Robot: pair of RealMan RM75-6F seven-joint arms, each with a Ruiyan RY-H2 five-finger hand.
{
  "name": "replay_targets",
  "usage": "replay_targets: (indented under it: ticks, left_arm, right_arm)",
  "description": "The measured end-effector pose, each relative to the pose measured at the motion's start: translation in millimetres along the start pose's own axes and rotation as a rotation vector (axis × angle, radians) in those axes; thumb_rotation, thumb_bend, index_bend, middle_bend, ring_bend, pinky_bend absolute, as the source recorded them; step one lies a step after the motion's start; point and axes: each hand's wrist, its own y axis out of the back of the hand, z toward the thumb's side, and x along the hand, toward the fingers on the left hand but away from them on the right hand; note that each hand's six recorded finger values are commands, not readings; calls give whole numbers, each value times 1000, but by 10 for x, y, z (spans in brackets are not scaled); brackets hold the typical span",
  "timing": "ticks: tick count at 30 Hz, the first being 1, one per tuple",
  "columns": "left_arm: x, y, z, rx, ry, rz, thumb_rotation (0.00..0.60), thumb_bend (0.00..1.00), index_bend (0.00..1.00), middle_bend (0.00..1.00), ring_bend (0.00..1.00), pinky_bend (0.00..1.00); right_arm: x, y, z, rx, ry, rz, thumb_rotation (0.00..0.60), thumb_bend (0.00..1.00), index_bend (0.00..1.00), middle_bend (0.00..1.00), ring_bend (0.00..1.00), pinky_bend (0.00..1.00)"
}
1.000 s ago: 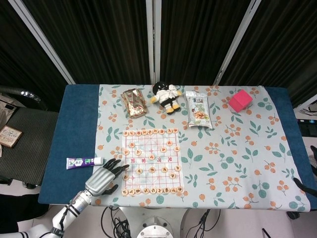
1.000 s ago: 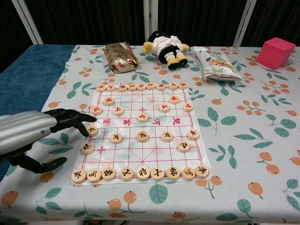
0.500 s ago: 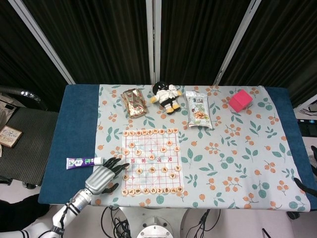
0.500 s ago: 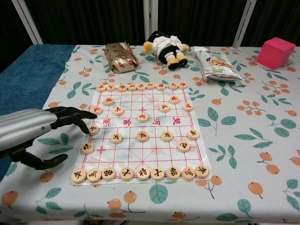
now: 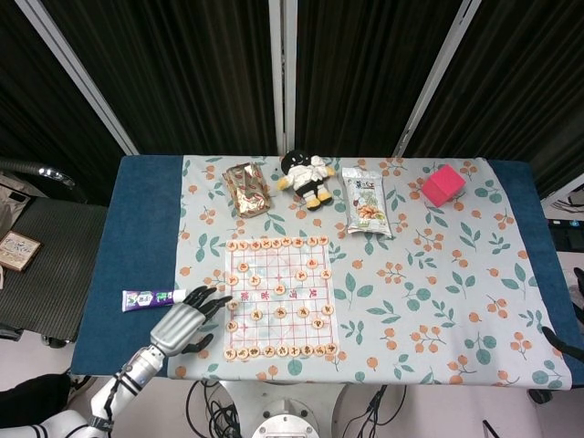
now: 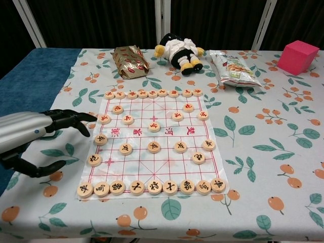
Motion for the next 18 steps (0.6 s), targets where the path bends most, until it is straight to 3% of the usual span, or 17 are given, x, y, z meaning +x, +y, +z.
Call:
replay_targets:
  ticks: [3, 7, 10, 14, 18]
  left_arm:
    - [-113, 113, -69, 3, 27, 43, 600, 390, 10, 150, 0, 64]
    - [-313, 366, -198, 13, 86, 158, 600, 227, 13, 103, 0, 63]
    - [-522, 637, -351, 22, 164, 291, 600, 174, 14, 60, 0, 55]
    - [-971, 980, -698, 77, 344, 442, 600, 145, 14, 43, 0, 45]
    - [-1303, 1067, -934, 107, 463, 462, 600, 145, 14, 43, 0, 45]
  right_arm:
    - [8, 21, 1, 0, 4, -8, 600, 85, 0, 0, 0, 0]
    - [27, -2, 11, 5, 11, -1, 600, 84, 0, 0, 0, 0]
    - [50, -68, 43, 7, 23, 12, 600, 79, 0, 0, 0, 0]
    - [86, -170, 95, 26, 43, 22, 600, 75, 0, 0, 0, 0]
    - [127, -256, 134, 62, 56, 21, 600, 73, 0, 0, 0, 0]
